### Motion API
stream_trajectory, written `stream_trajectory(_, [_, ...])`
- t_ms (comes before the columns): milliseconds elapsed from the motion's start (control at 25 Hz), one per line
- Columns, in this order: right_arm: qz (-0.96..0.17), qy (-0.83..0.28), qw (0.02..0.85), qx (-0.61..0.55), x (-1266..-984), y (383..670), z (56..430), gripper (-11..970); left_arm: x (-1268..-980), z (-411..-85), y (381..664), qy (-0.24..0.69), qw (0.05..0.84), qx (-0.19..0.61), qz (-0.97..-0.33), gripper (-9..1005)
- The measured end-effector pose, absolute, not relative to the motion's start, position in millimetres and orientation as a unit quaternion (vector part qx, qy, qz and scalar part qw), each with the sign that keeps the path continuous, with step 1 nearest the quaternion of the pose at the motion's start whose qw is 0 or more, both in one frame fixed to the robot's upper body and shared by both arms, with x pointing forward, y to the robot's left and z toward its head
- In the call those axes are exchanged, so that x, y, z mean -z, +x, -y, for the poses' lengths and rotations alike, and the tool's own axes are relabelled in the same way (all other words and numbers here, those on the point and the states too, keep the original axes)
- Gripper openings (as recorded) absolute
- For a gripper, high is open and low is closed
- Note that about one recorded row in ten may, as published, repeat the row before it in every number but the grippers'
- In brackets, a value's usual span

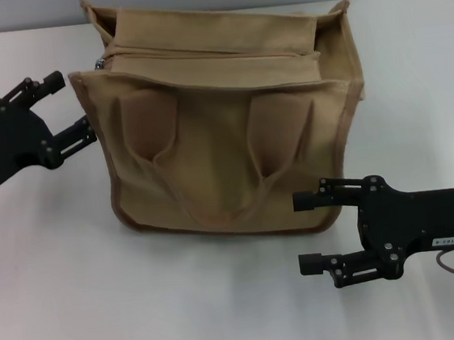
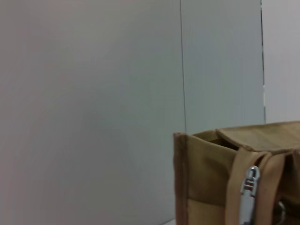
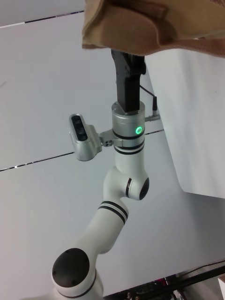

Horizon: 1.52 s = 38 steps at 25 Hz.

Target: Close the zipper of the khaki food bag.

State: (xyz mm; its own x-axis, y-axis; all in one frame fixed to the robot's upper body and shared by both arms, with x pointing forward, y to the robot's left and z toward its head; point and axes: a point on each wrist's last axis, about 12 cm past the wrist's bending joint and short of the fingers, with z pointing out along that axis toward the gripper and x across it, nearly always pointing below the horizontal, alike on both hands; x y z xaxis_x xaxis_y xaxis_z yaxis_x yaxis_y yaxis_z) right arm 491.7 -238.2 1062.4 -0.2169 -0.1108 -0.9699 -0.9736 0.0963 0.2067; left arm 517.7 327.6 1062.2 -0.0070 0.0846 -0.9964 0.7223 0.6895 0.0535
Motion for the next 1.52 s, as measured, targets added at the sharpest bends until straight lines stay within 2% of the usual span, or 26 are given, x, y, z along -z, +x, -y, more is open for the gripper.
stream_trajectory(320, [-0.600, -0.452, 0.434, -0.498, -1063.3, 493.0, 237.5, 825, -1070.2, -334.5, 531.6, 0.292, 0.674, 0.188, -0.652, 788])
stream_trajectory(560, [-0.600, -0.450, 0.436, -0.497, -1064.1, 494.0, 237.8, 825, -1072.4, -329.5, 534.6, 0.299, 0.678, 0.190, -0.644, 788])
stream_trajectory(640, [-0.599, -0.449, 0.440, -0.497, -1065.2, 495.5, 237.7, 825, -1071.0, -317.1, 536.1, 0.311, 0.682, 0.191, -0.634, 787])
stream_trajectory(880, [-0.598, -0.449, 0.440, -0.497, -1066.1, 497.0, 236.5, 825, -1072.7, -317.0, 539.5, 0.317, 0.685, 0.178, -0.631, 787])
stream_trajectory(920, [-0.599, -0.448, 0.439, -0.498, -1066.2, 497.2, 236.6, 825, -1079.5, -331.5, 541.3, 0.311, 0.675, 0.185, -0.643, 787])
stream_trajectory(1160, [-0.600, -0.447, 0.438, -0.498, -1066.2, 497.3, 236.6, 825, -1092.3, -359.1, 539.1, 0.310, 0.653, 0.208, -0.658, 786])
stream_trajectory(1200, [-0.600, -0.447, 0.438, -0.498, -1066.1, 497.3, 236.7, 825, -1097.9, -365.8, 538.6, 0.325, 0.631, 0.228, -0.667, 786])
stream_trajectory(1520, [-0.603, -0.444, 0.435, -0.500, -1066.4, 497.7, 236.7, 825, -1098.3, -342.0, 551.2, 0.390, 0.574, 0.257, -0.672, 785])
